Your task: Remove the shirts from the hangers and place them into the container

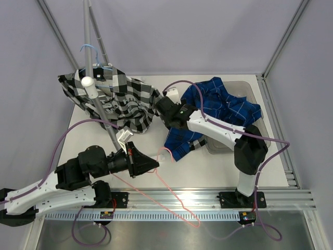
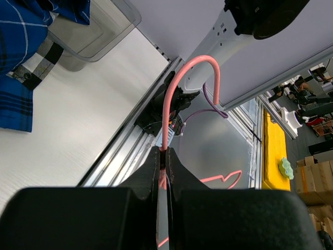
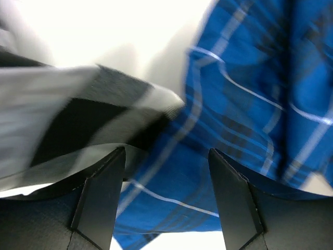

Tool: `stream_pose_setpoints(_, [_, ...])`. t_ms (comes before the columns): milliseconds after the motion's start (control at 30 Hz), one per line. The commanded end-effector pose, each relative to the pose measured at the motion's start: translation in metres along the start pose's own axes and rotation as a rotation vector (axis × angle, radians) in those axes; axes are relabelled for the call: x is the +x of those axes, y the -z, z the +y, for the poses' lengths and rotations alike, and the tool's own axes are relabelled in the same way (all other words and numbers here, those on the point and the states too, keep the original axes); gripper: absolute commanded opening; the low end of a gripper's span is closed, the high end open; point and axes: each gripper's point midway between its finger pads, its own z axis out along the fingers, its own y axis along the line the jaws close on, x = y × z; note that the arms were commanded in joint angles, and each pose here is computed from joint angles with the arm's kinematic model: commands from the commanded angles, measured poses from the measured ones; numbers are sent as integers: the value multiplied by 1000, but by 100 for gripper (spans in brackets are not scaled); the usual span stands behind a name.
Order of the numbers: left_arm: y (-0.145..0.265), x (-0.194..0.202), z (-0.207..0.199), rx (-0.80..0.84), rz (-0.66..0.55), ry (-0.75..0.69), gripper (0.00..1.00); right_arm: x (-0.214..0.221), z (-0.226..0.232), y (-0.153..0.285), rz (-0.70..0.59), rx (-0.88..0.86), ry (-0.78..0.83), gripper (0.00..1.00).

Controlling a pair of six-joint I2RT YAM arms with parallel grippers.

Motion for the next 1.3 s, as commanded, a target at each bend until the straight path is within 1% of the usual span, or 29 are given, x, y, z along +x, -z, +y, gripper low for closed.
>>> stream_pose_setpoints(0, [0,-11,-11,47,-49,9,0,0,-33,8,-18,192,6,73])
stream_pose_setpoints(67, [-1,-10,-11,49,-47,9,0,6,-39,8,-18,220,1,73])
stream_pose_setpoints(167, [-1,-11,-13,57,-49,10,0,9,-49,13,-25,255,-13,70])
stream_pose_setpoints(200, [-1,-10,-13,58,-48,12,0,8,-51,15,-32,259,-20,68])
stream_pose_setpoints(267, [-2,-11,-14,62,-48,12,0,10,-54,16,-37,266,-19,57])
stream_pose_setpoints(300, [-2,-10,-14,64,-45,13,0,9,-55,19,-42,263,-24,48])
stream_pose_setpoints(333, [-2,-9,-13,60,-43,13,0,10,-57,20,-45,269,-22,26])
stream_pose_setpoints(367, [-3,-8,-13,62,-42,16,0,7,-60,23,-55,270,-34,15])
stream_pose_setpoints(400, [-3,-8,-14,64,-40,17,0,6,-62,25,-63,272,-39,6])
stream_pose_setpoints(433, [-3,-8,-14,66,-40,22,0,5,-63,27,-68,272,-41,0])
stream_pose_setpoints(567, [-6,-4,-13,68,-35,27,0,-13,-73,44,-106,283,-47,0])
stream_pose_setpoints(667, [-6,-4,-14,67,-36,29,0,-36,-90,72,-151,305,-64,0])
stream_pose_setpoints(700, [-6,-5,-14,65,-37,27,0,-48,-98,86,-183,299,-75,2])
stream_pose_setpoints(800, [-7,-6,-14,62,-38,24,0,-83,-135,117,-284,352,-111,0])
stream_pose_setpoints(867, [-9,-6,-15,65,-35,24,0,-109,-155,132,-333,332,-159,0])
stream_pose_setpoints(900, [-10,-5,-16,65,-29,22,0,-128,-181,140,-367,366,-190,0])
stream_pose_setpoints(1000, [-13,-4,-16,61,-22,23,0,-163,-223,156,-431,404,-220,0])
stream_pose_setpoints(1033, [-13,-3,-17,64,-19,25,0,-184,-250,171,-479,416,-275,0])
stream_pose_setpoints(1067, [-14,-2,-17,62,-17,25,0,-193,-260,171,-487,429,-281,0])
stream_pose_setpoints(1100, [-14,-1,-19,66,-12,24,0,-210,-276,191,-534,435,-299,0])
stream_pose_setpoints(1133, [-15,0,-19,64,-5,21,0,-217,-290,196,-545,447,-312,0])
stream_pose_setpoints(1167, [-15,1,-19,64,-1,20,0,-222,-295,193,-544,453,-318,0])
stream_pose_setpoints(1200, [-17,-1,-16,42,-13,19,0,-231,-303,209,-569,455,-307,0])
stream_pose_setpoints(1233, [-18,0,-15,38,-8,17,0,-235,-306,213,-582,444,-307,0])
stream_pose_setpoints(1267, [-19,0,-15,37,-9,14,0,-237,-307,212,-581,443,-300,5])
